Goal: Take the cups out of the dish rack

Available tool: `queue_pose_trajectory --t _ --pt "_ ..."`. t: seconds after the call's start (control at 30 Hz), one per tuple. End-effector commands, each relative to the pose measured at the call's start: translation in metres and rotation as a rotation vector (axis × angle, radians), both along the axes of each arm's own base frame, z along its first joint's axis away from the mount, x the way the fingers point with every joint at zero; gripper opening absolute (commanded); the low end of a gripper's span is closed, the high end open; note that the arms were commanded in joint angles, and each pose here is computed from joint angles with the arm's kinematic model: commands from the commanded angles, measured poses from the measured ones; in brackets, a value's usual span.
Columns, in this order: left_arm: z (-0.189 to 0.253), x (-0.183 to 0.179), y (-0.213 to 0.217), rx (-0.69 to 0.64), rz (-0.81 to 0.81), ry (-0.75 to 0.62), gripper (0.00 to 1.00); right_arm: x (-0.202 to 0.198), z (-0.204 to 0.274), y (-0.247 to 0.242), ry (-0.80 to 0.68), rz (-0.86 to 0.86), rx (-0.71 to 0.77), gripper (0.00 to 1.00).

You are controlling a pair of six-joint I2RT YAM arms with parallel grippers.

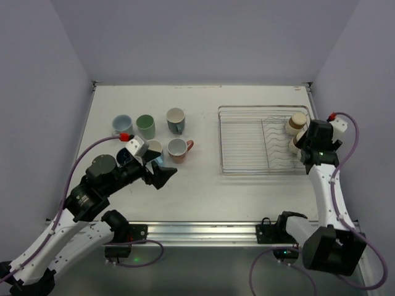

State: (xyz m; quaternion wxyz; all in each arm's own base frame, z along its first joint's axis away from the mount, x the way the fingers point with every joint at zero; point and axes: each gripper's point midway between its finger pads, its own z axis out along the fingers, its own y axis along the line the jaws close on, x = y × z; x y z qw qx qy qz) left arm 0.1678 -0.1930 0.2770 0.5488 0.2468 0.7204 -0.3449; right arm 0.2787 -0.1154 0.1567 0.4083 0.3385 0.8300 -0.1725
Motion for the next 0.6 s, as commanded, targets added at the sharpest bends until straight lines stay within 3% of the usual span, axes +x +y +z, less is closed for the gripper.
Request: queue_pose_trajectory --t 0.0,0.27,0.43,0.57 --pt "0.000 0.006 -0.004 0.010 0.002 -0.014 0.93 0.006 0.064 0.005 -0.213 0.020 -0.015 0.42" --pt "0.006 0.003 -0.020 -0.048 -0.056 0.041 0.92 0.001 0.096 0.056 -0.440 0.203 0.137 0.38" --pt "0.018 0.011 -0.027 -0.159 -0.017 0.074 0.86 0.001 0.120 0.133 -0.550 0.483 0.307 0.38" --pt "0.020 0.008 -0.052 -0.318 -0.105 0.149 0.76 -0.011 0.130 0.227 -0.610 0.813 0.583 0.37"
